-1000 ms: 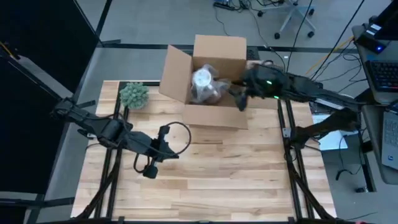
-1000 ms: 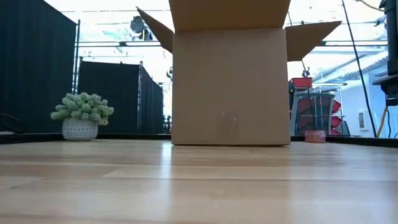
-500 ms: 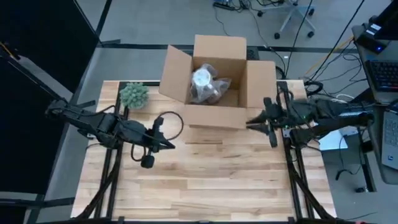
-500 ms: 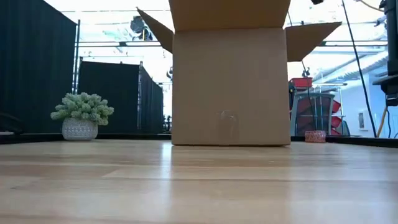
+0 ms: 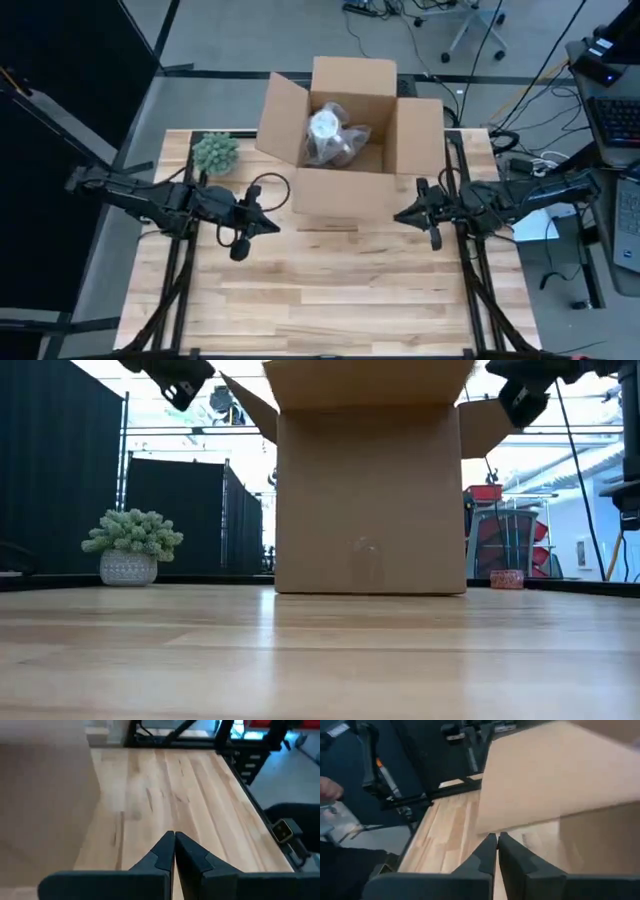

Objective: Wrap mug
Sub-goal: Return to Home Position

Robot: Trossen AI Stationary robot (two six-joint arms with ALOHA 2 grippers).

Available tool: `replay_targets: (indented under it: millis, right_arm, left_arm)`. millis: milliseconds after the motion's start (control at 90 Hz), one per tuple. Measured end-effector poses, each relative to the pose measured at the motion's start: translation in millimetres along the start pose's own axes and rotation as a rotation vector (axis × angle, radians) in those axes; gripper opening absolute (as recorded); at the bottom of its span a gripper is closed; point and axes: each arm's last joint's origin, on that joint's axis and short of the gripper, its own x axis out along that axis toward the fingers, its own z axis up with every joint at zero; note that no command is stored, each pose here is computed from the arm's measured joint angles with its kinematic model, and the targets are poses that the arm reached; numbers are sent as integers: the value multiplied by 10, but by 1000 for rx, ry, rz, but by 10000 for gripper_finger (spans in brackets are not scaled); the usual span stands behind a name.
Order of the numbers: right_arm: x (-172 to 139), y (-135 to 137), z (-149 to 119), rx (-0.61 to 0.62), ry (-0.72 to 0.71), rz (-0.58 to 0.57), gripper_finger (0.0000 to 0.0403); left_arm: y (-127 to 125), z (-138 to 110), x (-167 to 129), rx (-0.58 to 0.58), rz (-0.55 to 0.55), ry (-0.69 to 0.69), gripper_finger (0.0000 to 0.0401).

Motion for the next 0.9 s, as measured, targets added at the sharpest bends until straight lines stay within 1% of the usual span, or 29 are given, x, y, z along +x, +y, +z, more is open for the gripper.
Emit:
replay_targets:
  millis: [56, 189, 233, 278, 333, 389, 467, 522, 611, 667, 767, 900]
  right_arm:
    - [8, -6, -34, 2, -18, 16, 1]
    - [44, -26, -169, 10, -8, 33, 1]
    - [54, -40, -219, 1, 3, 18, 1]
    - [64, -67, -282, -2, 26, -19, 1]
    - [70, -122, -385, -16, 75, -103, 1]
    - [71, -156, -446, -12, 105, -163, 1]
    - [79, -144, -406, 70, 60, -160, 1]
    - [82, -134, -375, 87, 33, -150, 2]
    - [72, -134, -392, 25, 55, -147, 2]
    - [46, -150, -393, -13, 53, -177, 2]
    - [-44, -184, -344, -71, -9, -266, 2]
    - [-188, -188, -284, -132, -75, -265, 2]
  left_arm:
    - [19, -47, 15, -5, -30, -4, 0]
    - [59, -180, 71, -19, -81, 2, 0]
    - [79, -236, 89, -11, -76, 13, 0]
    - [105, -292, 102, -4, -63, 31, 0]
    - [146, -358, 117, -10, -16, 50, 0]
    - [194, -414, 122, -24, 61, 75, 0]
    - [245, -453, 120, -31, 160, 98, 0]
    - [263, -456, 117, -29, 199, 99, 0]
    - [267, -462, 120, -60, 204, 102, 0]
    - [267, -483, 119, -48, 204, 125, 0]
    - [289, -503, 113, -31, 214, 148, 0]
    - [351, -491, 102, -15, 237, 140, 0]
